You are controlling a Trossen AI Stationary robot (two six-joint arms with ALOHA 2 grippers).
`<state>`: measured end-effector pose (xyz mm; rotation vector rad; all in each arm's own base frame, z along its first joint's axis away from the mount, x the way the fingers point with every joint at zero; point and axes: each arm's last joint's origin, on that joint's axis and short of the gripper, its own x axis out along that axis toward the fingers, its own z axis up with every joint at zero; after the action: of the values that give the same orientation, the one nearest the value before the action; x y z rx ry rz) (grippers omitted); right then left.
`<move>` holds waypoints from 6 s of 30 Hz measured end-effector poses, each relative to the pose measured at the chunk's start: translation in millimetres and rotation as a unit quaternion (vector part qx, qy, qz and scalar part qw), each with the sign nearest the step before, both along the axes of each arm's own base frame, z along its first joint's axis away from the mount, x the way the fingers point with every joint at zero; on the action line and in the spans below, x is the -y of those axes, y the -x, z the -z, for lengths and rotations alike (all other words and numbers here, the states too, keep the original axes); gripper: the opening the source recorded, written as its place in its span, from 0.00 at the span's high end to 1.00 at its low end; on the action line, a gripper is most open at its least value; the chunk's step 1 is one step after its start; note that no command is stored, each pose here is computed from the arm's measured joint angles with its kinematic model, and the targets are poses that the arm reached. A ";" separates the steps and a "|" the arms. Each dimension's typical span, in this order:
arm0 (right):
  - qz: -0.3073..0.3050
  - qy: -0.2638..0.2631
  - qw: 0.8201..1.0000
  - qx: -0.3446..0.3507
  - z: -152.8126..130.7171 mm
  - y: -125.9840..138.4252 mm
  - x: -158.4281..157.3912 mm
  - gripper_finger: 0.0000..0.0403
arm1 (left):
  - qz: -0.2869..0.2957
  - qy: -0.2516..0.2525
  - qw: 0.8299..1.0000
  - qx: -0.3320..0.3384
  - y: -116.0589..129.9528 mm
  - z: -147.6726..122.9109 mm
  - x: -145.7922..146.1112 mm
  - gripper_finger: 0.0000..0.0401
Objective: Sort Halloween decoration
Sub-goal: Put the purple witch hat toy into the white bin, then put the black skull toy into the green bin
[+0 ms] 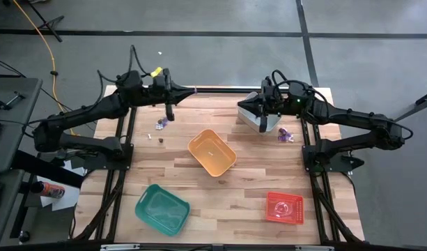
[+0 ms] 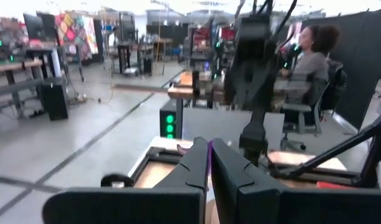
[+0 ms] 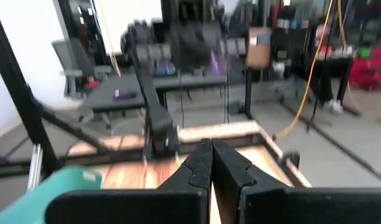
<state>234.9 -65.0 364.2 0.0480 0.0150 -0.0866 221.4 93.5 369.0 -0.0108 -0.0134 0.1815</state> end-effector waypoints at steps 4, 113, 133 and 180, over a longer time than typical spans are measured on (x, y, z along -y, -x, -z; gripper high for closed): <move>0.007 0.025 0.998 0.054 -11.1 0.6 0.3 1.00 | 0.007 0.018 0.999 -0.041 -32.0 26.5 -6.4 1.00; 0.062 0.010 0.997 0.042 -8.7 1.4 4.7 1.00 | 0.014 0.069 0.997 0.017 42.4 36.6 38.0 0.95; 0.063 0.014 0.998 0.005 2.9 -7.5 7.6 1.00 | -0.281 0.300 0.804 -0.429 64.2 93.5 22.5 0.52; 0.062 0.010 0.998 -0.017 13.5 -17.8 10.8 1.00 | -0.267 0.365 0.594 -0.665 8.0 241.8 1.0 0.50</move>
<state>252.7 -75.8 350.7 0.0283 0.0458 -0.2121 213.4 92.5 127.2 -0.7147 1.6200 0.7637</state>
